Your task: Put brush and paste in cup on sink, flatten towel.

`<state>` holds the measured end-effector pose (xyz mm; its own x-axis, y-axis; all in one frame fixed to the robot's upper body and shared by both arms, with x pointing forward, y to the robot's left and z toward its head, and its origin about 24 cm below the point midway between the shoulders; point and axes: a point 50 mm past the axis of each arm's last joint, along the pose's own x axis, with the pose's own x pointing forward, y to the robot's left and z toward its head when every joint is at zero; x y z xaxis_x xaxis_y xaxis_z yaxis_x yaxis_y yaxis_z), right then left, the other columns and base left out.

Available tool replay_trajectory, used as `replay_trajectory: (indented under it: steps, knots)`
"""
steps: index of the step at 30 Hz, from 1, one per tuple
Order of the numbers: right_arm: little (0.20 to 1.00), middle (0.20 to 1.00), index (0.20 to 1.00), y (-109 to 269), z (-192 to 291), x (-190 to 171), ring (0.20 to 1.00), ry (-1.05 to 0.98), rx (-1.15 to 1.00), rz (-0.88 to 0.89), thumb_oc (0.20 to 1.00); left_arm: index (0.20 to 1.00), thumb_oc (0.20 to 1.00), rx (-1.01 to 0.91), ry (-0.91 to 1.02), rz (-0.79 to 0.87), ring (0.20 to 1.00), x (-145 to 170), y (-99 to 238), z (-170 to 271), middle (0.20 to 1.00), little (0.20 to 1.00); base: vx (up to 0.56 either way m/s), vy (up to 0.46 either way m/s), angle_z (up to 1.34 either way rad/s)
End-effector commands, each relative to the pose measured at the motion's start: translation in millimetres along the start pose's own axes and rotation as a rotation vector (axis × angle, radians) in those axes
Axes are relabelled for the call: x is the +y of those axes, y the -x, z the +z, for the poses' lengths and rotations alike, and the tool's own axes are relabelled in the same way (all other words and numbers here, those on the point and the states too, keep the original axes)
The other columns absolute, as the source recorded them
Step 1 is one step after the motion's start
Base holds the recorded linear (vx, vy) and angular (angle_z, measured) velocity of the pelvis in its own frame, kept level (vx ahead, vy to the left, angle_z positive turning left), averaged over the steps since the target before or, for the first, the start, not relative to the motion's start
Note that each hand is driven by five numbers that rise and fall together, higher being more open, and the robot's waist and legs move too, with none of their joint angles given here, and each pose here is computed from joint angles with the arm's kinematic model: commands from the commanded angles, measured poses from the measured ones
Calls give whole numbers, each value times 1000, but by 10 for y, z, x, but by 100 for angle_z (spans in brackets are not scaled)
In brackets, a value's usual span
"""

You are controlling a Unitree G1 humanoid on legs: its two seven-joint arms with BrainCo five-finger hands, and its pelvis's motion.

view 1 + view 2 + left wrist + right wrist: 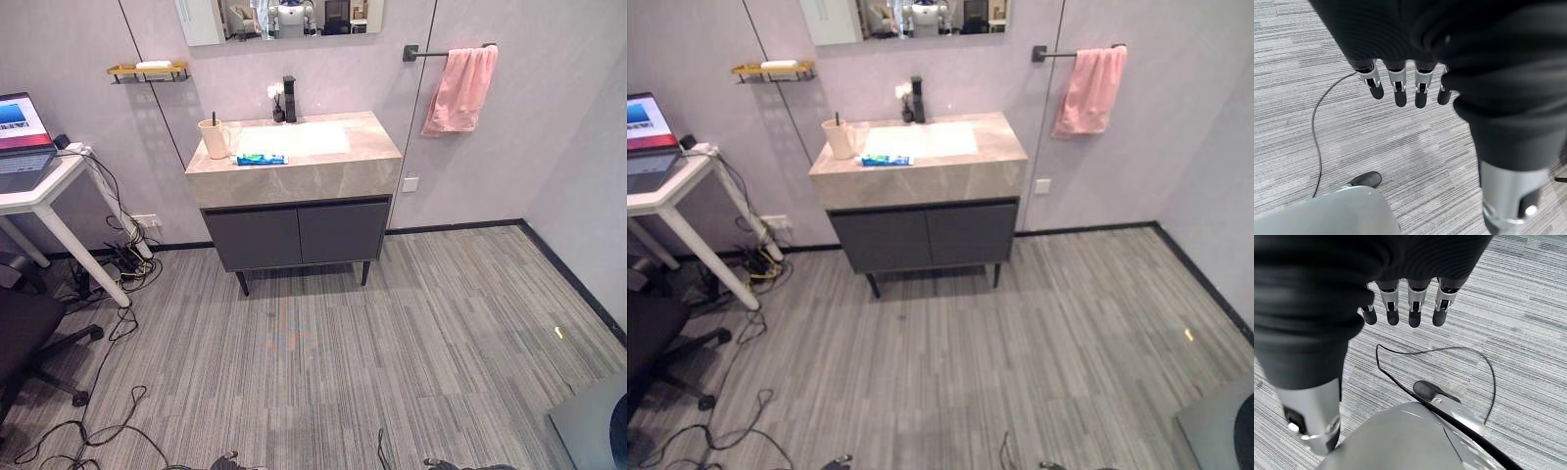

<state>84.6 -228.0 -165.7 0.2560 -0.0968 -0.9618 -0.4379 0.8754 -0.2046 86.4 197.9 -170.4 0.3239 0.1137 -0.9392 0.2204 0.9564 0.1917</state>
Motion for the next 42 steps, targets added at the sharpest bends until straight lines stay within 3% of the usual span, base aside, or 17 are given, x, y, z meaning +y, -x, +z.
replay_trajectory:
  steps: [1, 18, 35, 42]
  knots:
    - [1000, 1000, 1000, -7, 17, 50, 1000, 80, 27, 10, 1000, 1000, 1000, -29, -31, -10, 1000, -52, -12, 99, 1000, 1000, 0, 0, 0]
    - [1000, 1000, 1000, -16, 131, 189, 1000, 14, -59, 50, 1000, 1000, 1000, -5, -16, 16, 1000, 60, -5, 18, 1000, 1000, 0, 0, 0]
    - [1000, 1000, 1000, 17, 603, 134, 1000, 69, -247, 76, 1000, 1000, 1000, -34, -39, 67, 1000, 294, -13, 147, 1000, 1000, -9, 44, -3]
    - [1000, 1000, 1000, 8, 526, 170, 1000, -47, -226, 57, 1000, 1000, 1000, -17, -15, 110, 1000, 434, 0, 112, 1000, 1000, 47, 163, -9]
